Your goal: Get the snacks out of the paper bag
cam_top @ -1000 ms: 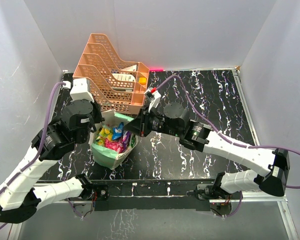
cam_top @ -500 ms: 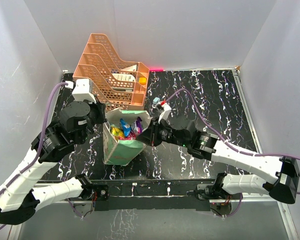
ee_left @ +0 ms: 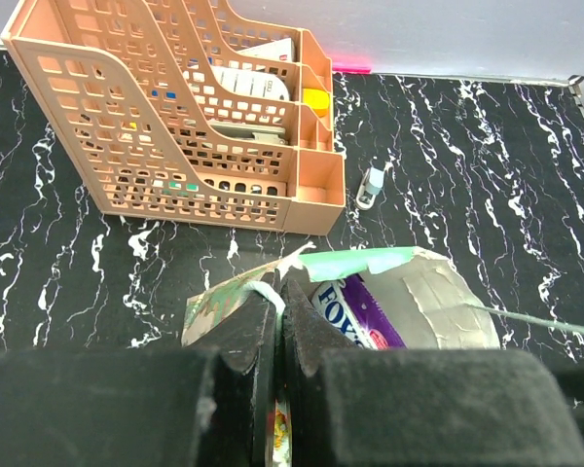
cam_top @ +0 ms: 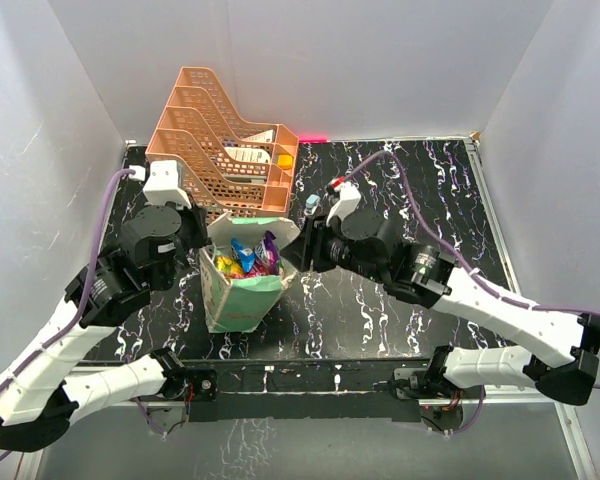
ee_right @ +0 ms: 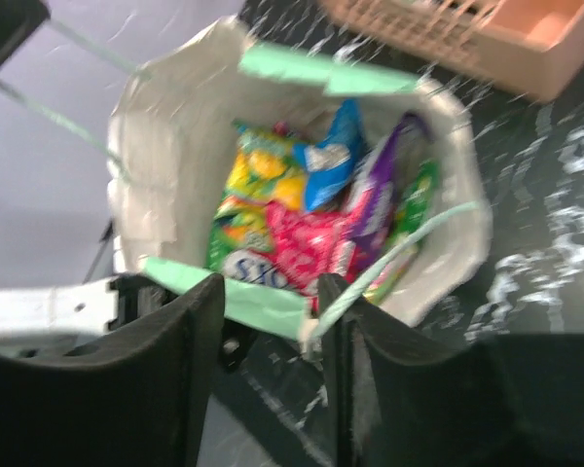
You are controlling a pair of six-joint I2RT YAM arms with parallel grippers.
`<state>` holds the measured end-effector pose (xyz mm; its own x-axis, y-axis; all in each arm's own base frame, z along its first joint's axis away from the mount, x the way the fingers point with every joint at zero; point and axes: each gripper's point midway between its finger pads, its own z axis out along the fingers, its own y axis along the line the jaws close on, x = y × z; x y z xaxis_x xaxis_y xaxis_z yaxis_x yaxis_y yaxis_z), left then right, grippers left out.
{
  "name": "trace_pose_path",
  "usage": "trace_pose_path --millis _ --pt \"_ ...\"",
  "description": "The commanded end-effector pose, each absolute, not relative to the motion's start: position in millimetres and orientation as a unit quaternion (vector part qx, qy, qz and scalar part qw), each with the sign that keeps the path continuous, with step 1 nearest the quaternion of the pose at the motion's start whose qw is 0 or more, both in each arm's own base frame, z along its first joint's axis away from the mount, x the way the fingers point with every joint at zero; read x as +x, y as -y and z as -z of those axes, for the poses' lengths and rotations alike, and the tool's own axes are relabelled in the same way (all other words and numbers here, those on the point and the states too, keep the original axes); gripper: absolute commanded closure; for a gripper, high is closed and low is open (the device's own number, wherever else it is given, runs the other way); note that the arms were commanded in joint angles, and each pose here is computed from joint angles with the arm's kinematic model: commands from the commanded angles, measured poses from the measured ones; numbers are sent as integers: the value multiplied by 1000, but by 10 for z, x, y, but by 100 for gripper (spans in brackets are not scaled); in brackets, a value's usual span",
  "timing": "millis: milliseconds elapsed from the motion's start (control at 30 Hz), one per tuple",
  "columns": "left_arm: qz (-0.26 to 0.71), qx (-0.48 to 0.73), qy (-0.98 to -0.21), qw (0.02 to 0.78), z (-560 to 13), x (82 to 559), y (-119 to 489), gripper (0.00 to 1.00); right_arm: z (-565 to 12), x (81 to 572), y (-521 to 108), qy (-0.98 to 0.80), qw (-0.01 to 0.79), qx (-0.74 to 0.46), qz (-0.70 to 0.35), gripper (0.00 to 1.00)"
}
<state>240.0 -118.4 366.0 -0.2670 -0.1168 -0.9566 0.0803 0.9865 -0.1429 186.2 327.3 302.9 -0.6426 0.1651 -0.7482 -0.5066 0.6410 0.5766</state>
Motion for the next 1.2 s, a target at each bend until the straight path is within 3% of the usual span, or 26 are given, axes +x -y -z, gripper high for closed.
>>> trace_pose_path --millis 0,100,333,533,667,900,1167 --pt "103 -39 -773 625 -3789 2346 1095 100 -3258 2168 -2802 -831 479 -85 -270 49" --pt "99 -43 -774 624 -3776 2322 1048 100 -3429 2266 -2654 -843 488 -81 -211 45" --pt "102 -45 -775 622 -3768 2284 1018 100 -3742 2334 -3187 -841 483 -127 -208 40" --pt "100 -50 -777 619 -3749 2248 967 100 -3871 2489 -3275 -835 505 -117 -186 38" --pt "103 -51 -776 620 -3745 2228 949 100 -3513 2405 -3599 -841 467 -146 -230 49" --pt "107 -53 -777 617 -3731 2178 912 100 -2748 2594 -3622 -882 435 -105 -145 53" --pt "122 -60 -775 616 -3743 2109 872 100 -2336 2706 -3788 -896 396 -64 -191 58"
